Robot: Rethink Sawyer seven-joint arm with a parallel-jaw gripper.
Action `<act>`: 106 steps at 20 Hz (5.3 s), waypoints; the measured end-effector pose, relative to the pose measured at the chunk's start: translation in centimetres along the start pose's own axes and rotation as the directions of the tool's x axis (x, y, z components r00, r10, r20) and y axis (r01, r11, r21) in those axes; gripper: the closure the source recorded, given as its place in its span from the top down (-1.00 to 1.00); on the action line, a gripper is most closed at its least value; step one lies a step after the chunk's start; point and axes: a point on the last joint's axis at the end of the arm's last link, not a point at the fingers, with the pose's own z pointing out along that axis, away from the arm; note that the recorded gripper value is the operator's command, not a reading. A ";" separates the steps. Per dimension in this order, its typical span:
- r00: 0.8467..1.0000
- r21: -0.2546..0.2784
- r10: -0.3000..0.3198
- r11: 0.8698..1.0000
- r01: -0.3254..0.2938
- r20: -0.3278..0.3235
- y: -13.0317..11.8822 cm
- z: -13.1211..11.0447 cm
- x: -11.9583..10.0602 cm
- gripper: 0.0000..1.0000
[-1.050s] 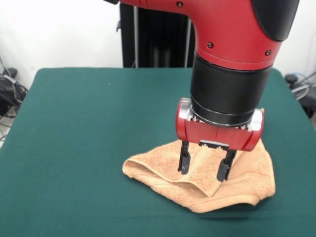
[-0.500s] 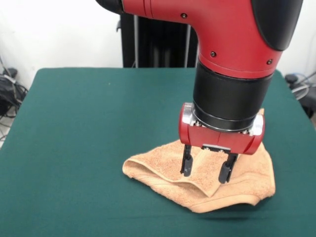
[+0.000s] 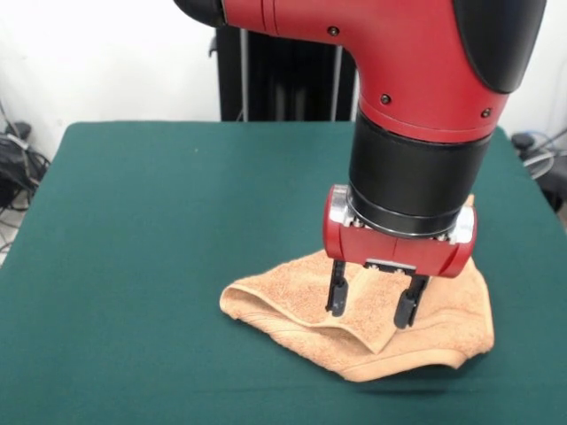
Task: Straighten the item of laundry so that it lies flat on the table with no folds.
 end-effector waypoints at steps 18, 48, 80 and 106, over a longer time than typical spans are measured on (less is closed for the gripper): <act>1.000 0.006 -0.006 1.000 0.006 0.023 0.3 4.0 0.6 1.00; 1.000 0.010 -0.002 1.000 0.002 -0.028 0.2 6.5 2.9 1.00; 0.999 0.018 -0.006 1.000 0.007 -0.054 0.2 12.9 5.2 1.00; 1.000 0.016 0.004 1.000 -0.004 -0.028 -0.2 9.3 4.4 1.00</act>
